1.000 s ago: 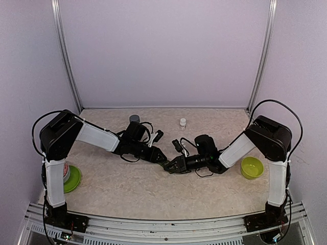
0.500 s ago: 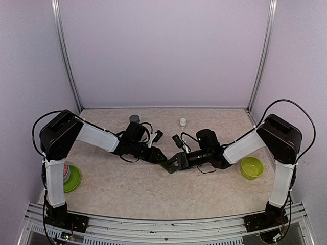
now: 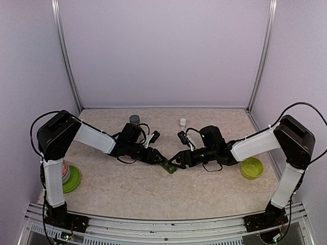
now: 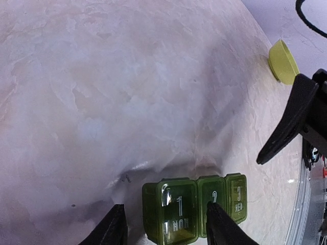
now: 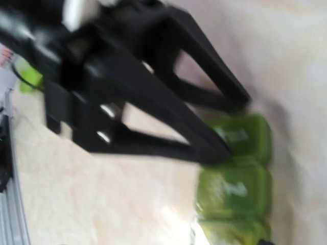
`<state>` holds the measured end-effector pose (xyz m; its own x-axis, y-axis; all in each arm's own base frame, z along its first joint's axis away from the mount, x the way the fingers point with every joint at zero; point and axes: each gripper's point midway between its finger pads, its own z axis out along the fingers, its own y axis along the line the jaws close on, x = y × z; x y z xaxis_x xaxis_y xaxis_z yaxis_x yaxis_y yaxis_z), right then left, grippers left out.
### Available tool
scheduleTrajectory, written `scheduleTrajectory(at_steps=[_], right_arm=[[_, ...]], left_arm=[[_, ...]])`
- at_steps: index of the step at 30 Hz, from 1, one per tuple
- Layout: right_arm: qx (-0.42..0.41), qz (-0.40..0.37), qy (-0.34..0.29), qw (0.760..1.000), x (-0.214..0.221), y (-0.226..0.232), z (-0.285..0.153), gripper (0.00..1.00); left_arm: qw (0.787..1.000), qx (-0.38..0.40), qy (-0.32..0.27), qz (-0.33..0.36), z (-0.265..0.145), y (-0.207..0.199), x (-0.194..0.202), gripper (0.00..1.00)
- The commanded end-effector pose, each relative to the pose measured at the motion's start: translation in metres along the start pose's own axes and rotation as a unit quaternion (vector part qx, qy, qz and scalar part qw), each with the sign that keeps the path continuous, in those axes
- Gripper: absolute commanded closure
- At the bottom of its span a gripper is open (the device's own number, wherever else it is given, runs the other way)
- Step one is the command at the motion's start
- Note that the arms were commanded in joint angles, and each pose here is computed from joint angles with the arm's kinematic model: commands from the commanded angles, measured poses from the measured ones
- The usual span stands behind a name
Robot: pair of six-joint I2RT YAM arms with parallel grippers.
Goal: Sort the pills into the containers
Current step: Close the lid of the pill container on the pill container, then pick up the pill container from the center of the board.
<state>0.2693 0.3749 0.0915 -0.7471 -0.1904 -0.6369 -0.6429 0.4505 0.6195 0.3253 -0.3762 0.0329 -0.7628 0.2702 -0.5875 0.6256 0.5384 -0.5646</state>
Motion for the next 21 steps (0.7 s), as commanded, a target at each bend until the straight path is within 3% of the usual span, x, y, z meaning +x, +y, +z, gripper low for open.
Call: scheduleTrajectory(at_steps=[1,7,21], right_arm=[[0.019,0.024,0.014,0.999,0.021,-0.009,-0.001,0.21],[0.052,-0.004,0.026,0.998,0.036,-0.024,0.010,0.17],[0.150,-0.096,0.045,0.983,0.037,-0.050,0.032,0.15]], left_arm=[[1.000,0.020,0.014,-0.013,-0.001,-0.004,0.010,0.49],[0.999,0.042,0.019,-0.012,0.000,-0.013,0.012,0.60],[0.998,0.063,0.018,-0.020,-0.002,-0.018,0.011,0.60]])
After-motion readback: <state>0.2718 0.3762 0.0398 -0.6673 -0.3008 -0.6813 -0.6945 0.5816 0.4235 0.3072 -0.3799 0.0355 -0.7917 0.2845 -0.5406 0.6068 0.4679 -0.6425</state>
